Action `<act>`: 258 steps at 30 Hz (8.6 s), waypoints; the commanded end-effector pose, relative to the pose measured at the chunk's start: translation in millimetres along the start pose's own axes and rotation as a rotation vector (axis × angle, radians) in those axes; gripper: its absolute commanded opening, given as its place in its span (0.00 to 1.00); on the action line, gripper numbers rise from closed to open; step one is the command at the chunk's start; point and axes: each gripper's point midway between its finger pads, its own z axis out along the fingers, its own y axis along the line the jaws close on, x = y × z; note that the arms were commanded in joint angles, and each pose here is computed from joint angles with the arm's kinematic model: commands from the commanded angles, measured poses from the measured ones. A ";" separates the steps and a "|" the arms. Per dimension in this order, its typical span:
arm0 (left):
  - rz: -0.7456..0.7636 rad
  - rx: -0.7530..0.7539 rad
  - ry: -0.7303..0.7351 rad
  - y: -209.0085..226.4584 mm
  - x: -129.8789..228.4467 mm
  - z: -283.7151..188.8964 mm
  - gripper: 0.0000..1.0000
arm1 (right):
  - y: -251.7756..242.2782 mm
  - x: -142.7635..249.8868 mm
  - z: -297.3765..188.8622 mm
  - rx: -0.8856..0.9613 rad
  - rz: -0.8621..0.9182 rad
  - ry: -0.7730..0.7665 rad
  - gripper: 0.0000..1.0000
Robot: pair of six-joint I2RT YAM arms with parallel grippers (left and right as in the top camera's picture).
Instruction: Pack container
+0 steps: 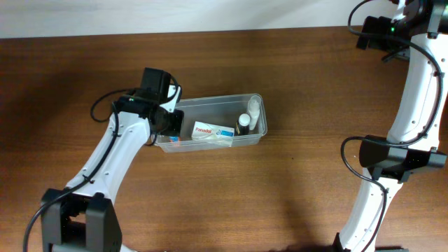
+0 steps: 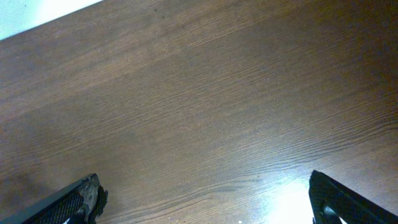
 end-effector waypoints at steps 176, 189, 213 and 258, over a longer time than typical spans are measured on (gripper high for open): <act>-0.137 -0.149 -1.140 54.8 115.9 -101.9 0.99 | 22.9 -1.1 -110.9 0.076 -0.153 -0.252 0.98; -0.137 -0.149 -1.140 54.8 115.9 -101.9 0.99 | 33.2 12.3 -172.9 -0.089 -0.114 -0.647 0.98; -0.137 -0.149 -1.140 54.8 115.9 -101.9 1.00 | 15.9 212.6 -94.7 -0.346 -0.137 -1.096 0.98; -0.137 -0.149 -1.140 54.8 115.9 -101.9 0.99 | 27.0 274.8 -7.2 -0.370 -0.302 -1.015 0.98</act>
